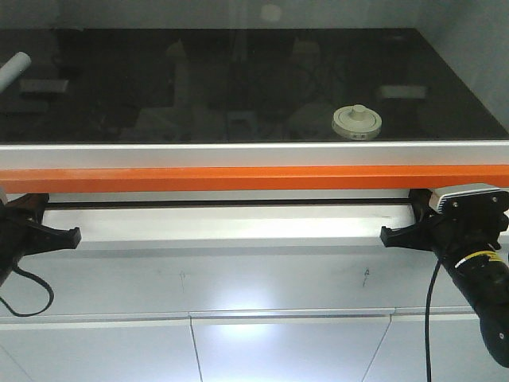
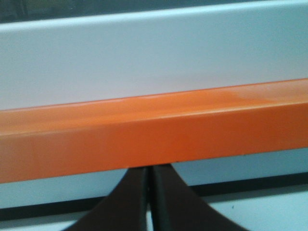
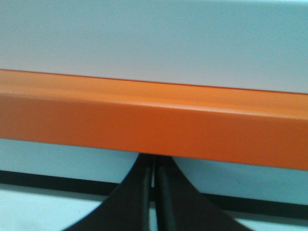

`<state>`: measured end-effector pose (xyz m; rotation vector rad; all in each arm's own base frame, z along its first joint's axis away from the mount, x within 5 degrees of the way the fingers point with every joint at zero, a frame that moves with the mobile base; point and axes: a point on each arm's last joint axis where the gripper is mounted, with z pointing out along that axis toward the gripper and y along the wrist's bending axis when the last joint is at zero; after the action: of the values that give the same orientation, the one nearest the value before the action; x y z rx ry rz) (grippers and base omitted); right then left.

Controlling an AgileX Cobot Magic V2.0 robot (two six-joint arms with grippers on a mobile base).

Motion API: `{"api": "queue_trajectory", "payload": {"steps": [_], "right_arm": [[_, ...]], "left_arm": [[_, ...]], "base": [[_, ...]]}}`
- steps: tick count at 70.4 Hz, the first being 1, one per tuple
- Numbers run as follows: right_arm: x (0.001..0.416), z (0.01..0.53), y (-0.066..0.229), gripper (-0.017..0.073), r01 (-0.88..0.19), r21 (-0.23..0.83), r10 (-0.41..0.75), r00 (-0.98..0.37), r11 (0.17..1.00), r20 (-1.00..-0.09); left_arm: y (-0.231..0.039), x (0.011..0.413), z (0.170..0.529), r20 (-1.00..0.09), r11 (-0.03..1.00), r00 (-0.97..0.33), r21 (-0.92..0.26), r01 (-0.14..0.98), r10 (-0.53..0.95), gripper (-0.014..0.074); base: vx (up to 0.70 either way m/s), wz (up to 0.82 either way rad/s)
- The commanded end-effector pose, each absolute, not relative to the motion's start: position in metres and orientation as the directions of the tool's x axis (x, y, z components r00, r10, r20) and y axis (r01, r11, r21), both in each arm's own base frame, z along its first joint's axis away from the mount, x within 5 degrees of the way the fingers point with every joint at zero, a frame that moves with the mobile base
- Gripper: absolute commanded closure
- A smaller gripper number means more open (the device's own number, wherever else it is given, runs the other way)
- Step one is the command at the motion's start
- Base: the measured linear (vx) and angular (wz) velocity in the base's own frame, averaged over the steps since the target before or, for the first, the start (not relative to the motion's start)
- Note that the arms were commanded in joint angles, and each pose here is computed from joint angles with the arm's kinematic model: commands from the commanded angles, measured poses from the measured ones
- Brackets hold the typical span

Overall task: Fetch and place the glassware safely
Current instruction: 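Move the left gripper under the orange sash handle beside the right, then lift the sash upward with both grippers pushing the orange handle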

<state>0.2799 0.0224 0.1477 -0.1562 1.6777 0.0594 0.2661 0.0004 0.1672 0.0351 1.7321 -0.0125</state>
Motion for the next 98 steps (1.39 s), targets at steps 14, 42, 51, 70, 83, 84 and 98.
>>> {"api": "queue_trajectory", "payload": {"steps": [14, 42, 51, 70, 83, 84, 98], "right_arm": [[0.282, 0.184, 0.024, 0.056, -0.143, -0.07, -0.053, 0.12, 0.987, -0.991], [0.284, 0.213, 0.025, 0.056, -0.143, -0.088, -0.065, 0.158, 0.986, -0.985], [0.279, 0.226, 0.024, 0.056, -0.139, -0.092, -0.065, 0.192, 0.986, -0.979], [0.281, 0.256, 0.024, 0.056, -0.132, -0.108, -0.076, 0.229, 0.985, -0.97], [0.283, 0.284, 0.024, 0.056, -0.121, -0.119, -0.082, 0.271, 0.985, -0.959], [0.283, 0.285, 0.024, 0.056, -0.121, -0.119, -0.083, 0.272, 0.985, -0.959], [0.282, 0.318, 0.023, 0.056, -0.106, -0.129, -0.092, 0.302, 0.986, -0.949]], "left_arm": [[0.0, 0.264, 0.218, -0.995, 1.0, 0.098, 0.011, 0.023, 0.009, 0.0601], [0.0, 0.265, 0.257, -0.988, 1.0, 0.155, 0.02, 0.021, 0.016, 0.0601], [0.0, 0.262, 0.275, -0.981, 1.0, 0.193, 0.022, 0.019, 0.018, 0.0601], [0.0, 0.258, 0.315, -0.966, 0.999, 0.259, 0.035, 0.018, 0.029, 0.0601], [-0.001, 0.254, 0.344, -0.954, 0.999, 0.298, 0.045, 0.016, 0.039, 0.0601], [-0.001, 0.253, 0.347, -0.952, 0.999, 0.304, 0.046, 0.015, 0.039, 0.0601], [0.0, 0.244, 0.38, -0.935, 0.999, 0.352, 0.049, 0.008, 0.043, 0.0601]], "base": [[0.0, 0.0], [0.0, 0.0], [0.0, 0.0], [0.0, 0.0], [0.0, 0.0], [0.0, 0.0], [0.0, 0.0]]}}
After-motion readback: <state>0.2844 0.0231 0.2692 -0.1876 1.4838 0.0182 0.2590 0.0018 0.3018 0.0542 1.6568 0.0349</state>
